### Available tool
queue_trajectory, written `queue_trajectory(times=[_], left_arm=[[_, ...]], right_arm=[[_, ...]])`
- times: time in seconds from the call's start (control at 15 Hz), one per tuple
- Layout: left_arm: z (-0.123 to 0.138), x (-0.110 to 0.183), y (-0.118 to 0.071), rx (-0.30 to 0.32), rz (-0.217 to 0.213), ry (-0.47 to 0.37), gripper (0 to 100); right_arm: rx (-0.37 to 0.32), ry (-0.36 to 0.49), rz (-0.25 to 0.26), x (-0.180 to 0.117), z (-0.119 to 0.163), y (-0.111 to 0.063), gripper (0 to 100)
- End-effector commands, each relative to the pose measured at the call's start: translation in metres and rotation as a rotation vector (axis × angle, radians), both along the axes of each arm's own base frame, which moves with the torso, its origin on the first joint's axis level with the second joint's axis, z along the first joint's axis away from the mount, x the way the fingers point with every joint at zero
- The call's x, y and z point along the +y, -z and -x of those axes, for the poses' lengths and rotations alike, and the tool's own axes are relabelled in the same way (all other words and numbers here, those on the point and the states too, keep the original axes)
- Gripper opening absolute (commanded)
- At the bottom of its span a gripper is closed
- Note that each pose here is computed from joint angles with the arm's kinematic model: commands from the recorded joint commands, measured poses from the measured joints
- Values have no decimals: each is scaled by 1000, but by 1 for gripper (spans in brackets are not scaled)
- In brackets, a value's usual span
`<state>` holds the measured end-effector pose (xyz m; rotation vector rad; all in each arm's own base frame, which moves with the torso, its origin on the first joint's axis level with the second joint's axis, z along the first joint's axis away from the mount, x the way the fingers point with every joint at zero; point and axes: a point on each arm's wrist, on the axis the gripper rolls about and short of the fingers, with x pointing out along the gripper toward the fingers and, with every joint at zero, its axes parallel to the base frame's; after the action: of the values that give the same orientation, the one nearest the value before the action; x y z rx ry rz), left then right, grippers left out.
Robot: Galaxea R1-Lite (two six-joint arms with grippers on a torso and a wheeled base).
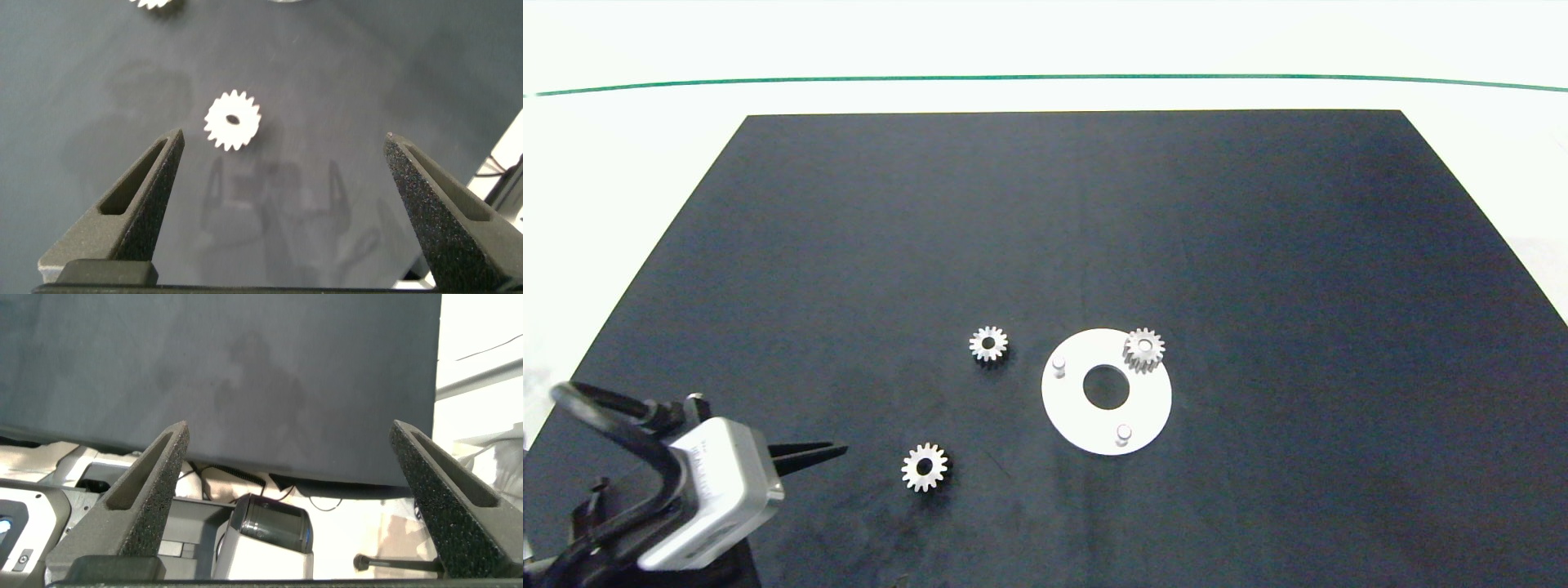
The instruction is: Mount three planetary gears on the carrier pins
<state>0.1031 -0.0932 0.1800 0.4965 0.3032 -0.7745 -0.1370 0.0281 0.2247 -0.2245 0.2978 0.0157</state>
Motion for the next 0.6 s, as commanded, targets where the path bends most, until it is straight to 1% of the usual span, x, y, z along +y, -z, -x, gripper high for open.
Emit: queue_trajectory(times=[0.07,0.2,0.27,0.4,0.53,0.6], left_arm=[[-18,-25,18,53,-54,33,100],[-26,-35,24,37,-70,5,100],[-31,-39,25,13,-73,-26,100],[-35,-43,24,-8,-62,-43,100],[-37,-44,28,3,-75,-47,100],[-39,-44,33,18,-90,-54,100]], right_arm=[[9,-8,0,-1,1,5,100],[11,-11,0,-1,1,8,100],[9,-11,2,-1,2,10,100],[5,-18,1,-2,3,11,100],[-6,-32,3,-4,6,12,100],[-9,-32,3,-4,7,13,100]])
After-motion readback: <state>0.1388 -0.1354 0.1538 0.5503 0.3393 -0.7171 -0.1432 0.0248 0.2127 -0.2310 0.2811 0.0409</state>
